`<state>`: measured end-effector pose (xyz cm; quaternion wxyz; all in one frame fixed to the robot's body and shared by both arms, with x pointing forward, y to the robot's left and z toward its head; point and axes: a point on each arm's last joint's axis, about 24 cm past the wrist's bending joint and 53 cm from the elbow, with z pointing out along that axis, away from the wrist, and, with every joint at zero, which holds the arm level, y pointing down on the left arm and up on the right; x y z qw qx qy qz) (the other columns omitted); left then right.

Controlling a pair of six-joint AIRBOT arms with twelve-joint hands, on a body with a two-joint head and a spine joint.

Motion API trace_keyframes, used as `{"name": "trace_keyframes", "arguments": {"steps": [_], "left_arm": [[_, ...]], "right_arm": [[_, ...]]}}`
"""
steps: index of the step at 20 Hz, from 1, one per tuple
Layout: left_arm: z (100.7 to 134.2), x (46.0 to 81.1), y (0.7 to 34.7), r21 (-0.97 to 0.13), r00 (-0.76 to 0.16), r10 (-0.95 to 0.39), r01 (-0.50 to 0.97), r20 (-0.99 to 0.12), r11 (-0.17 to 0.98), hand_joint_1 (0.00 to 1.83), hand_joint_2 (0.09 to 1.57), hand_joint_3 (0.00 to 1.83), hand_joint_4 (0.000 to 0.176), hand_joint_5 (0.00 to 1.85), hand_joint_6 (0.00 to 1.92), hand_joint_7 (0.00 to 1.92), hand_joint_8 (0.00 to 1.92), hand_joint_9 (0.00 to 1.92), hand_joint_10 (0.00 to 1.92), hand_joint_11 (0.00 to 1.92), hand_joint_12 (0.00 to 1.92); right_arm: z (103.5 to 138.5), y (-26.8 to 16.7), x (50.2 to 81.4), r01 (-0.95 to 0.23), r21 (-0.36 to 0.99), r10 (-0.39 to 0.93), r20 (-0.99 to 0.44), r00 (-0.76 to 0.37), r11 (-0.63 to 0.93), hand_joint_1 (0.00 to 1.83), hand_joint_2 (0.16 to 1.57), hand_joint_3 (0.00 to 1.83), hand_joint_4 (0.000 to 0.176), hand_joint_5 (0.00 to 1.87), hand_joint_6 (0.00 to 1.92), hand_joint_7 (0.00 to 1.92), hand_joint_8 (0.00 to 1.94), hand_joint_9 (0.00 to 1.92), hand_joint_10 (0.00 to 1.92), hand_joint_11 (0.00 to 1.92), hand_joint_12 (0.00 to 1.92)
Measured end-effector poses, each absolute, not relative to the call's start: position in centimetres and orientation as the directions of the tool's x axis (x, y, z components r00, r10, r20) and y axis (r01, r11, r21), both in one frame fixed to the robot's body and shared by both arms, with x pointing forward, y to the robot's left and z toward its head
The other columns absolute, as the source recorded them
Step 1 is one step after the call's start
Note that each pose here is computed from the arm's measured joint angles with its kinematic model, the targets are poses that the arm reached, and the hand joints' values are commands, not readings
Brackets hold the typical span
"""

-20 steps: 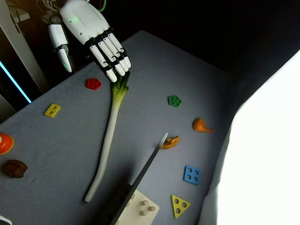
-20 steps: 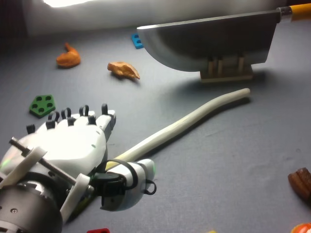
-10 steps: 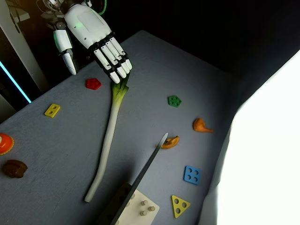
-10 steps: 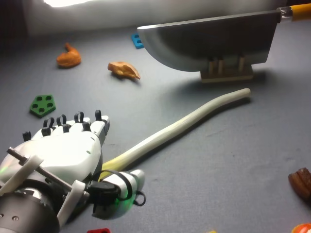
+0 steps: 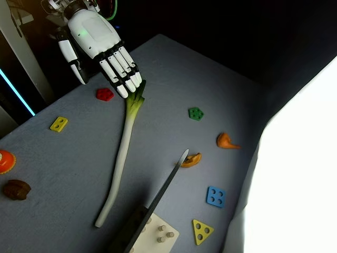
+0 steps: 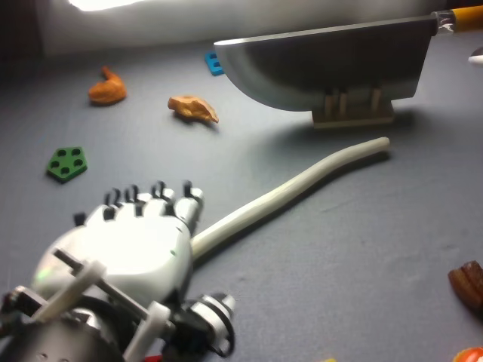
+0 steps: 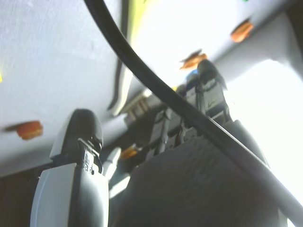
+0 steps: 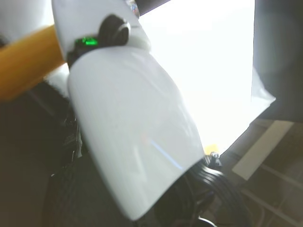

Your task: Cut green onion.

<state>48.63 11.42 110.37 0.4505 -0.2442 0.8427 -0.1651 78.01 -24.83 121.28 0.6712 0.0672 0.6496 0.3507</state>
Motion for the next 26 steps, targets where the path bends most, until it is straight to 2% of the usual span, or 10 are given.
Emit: {"name": "trace_keyframes", "arguments": {"steps": [3, 5, 9, 11, 12, 15, 20, 21, 24, 26], "left_arm": [[110.1, 48.4, 10.7, -0.534, -0.483, -0.594, -0.273, -0.644, 0.800, 0.52, 1.40, 0.02, 0.021, 0.01, 0.00, 0.01, 0.00, 0.00, 0.00, 0.00, 0.01], [110.0, 48.2, 10.7, -0.539, -0.483, -0.602, -0.281, -0.635, 0.794, 0.56, 1.41, 0.01, 0.002, 0.09, 0.03, 0.04, 0.01, 0.01, 0.00, 0.00, 0.00], [109.4, 47.9, 11.0, -0.530, -0.493, -0.605, -0.302, -0.625, 0.793, 0.57, 1.41, 0.01, 0.012, 0.07, 0.01, 0.02, 0.00, 0.01, 0.00, 0.01, 0.01], [108.6, 47.7, 11.1, -0.514, -0.502, -0.598, -0.312, -0.624, 0.799, 0.41, 1.40, 0.00, 0.026, 0.00, 0.00, 0.04, 0.01, 0.03, 0.01, 0.03, 0.03], [108.5, 47.7, 11.0, -0.513, -0.507, -0.594, -0.308, -0.624, 0.801, 0.41, 1.35, 0.01, 0.032, 0.03, 0.00, 0.04, 0.02, 0.05, 0.00, 0.01, 0.26], [108.0, 47.8, 10.6, -0.528, -0.506, -0.610, -0.314, -0.610, 0.789, 0.32, 1.33, 0.00, 0.057, 0.04, 0.01, 0.05, 0.01, 0.06, 0.01, 0.00, 0.42], [107.2, 47.8, 9.7, -0.523, -0.521, -0.597, -0.302, -0.610, 0.797, 0.31, 1.34, 0.00, 0.059, 0.05, 0.01, 0.05, 0.00, 0.06, 0.01, 0.00, 0.45], [107.2, 47.9, 9.6, -0.523, -0.521, -0.591, -0.290, -0.616, 0.801, 0.42, 1.32, 0.00, 0.059, 0.06, 0.01, 0.07, 0.01, 0.08, 0.01, 0.00, 0.32], [107.0, 48.4, 10.2, -0.512, -0.507, -0.576, -0.278, -0.641, 0.813, 0.48, 1.30, 0.00, 0.062, 0.06, 0.00, 0.05, 0.00, 0.07, 0.00, 0.00, 0.43], [106.7, 48.4, 10.4, -0.504, -0.507, -0.570, -0.278, -0.646, 0.818, 0.49, 1.30, 0.00, 0.051, 0.10, 0.02, 0.08, 0.01, 0.08, 0.01, 0.00, 0.43]], "right_arm": [[120.6, -24.8, 79.0, -0.393, 0.515, 0.536, -0.842, -0.066, 0.762, 1.07, 0.99, 0.00, 0.037, 0.00, 0.00, 0.00, 0.00, 0.00, 0.00, 0.00, 0.00], [120.1, -24.6, 79.6, -0.391, 0.516, 0.538, -0.841, -0.062, 0.762, 1.09, 0.98, 0.00, 0.035, 0.00, 0.00, 0.00, 0.00, 0.00, 0.00, 0.00, 0.00], [119.6, -24.2, 80.5, -0.400, 0.516, 0.540, -0.840, -0.062, 0.757, 1.11, 0.97, 0.00, 0.012, 0.00, 0.00, 0.00, 0.00, 0.00, 0.00, 0.00, 0.00], [119.4, -24.0, 81.0, -0.400, 0.510, 0.535, -0.843, -0.056, 0.761, 1.10, 0.97, 0.00, 0.008, 0.00, 0.00, 0.00, 0.00, 0.00, 0.00, 0.00, 0.00], [119.2, -23.8, 81.1, -0.402, 0.510, 0.534, -0.843, -0.059, 0.761, 1.10, 0.97, 0.00, 0.002, 0.00, 0.00, 0.00, 0.00, 0.00, 0.00, 0.00, 0.00], [119.2, -22.7, 81.2, -0.425, 0.506, 0.537, -0.842, -0.052, 0.751, 1.11, 0.97, 0.00, 0.004, 0.00, 0.00, 0.00, 0.00, 0.00, 0.00, 0.00, 0.00], [119.3, -22.5, 81.6, -0.428, 0.510, 0.550, -0.834, -0.037, 0.746, 1.11, 0.96, 0.00, 0.004, 0.00, 0.00, 0.00, 0.00, 0.00, 0.00, 0.00, 0.00], [119.2, -22.4, 81.6, -0.430, 0.509, 0.549, -0.835, -0.036, 0.746, 1.10, 0.97, 0.00, 0.011, 0.00, 0.00, 0.00, 0.00, 0.00, 0.00, 0.00, 0.00], [119.1, -22.3, 81.9, -0.426, 0.515, 0.555, -0.831, -0.035, 0.744, 1.11, 0.97, 0.00, 0.014, 0.00, 0.00, 0.00, 0.00, 0.00, 0.00, 0.00, 0.00], [119.0, -22.1, 82.2, -0.424, 0.534, 0.574, -0.818, -0.039, 0.732, 1.11, 0.98, 0.00, 0.009, 0.00, 0.00, 0.00, 0.00, 0.00, 0.00, 0.00, 0.00]]}}
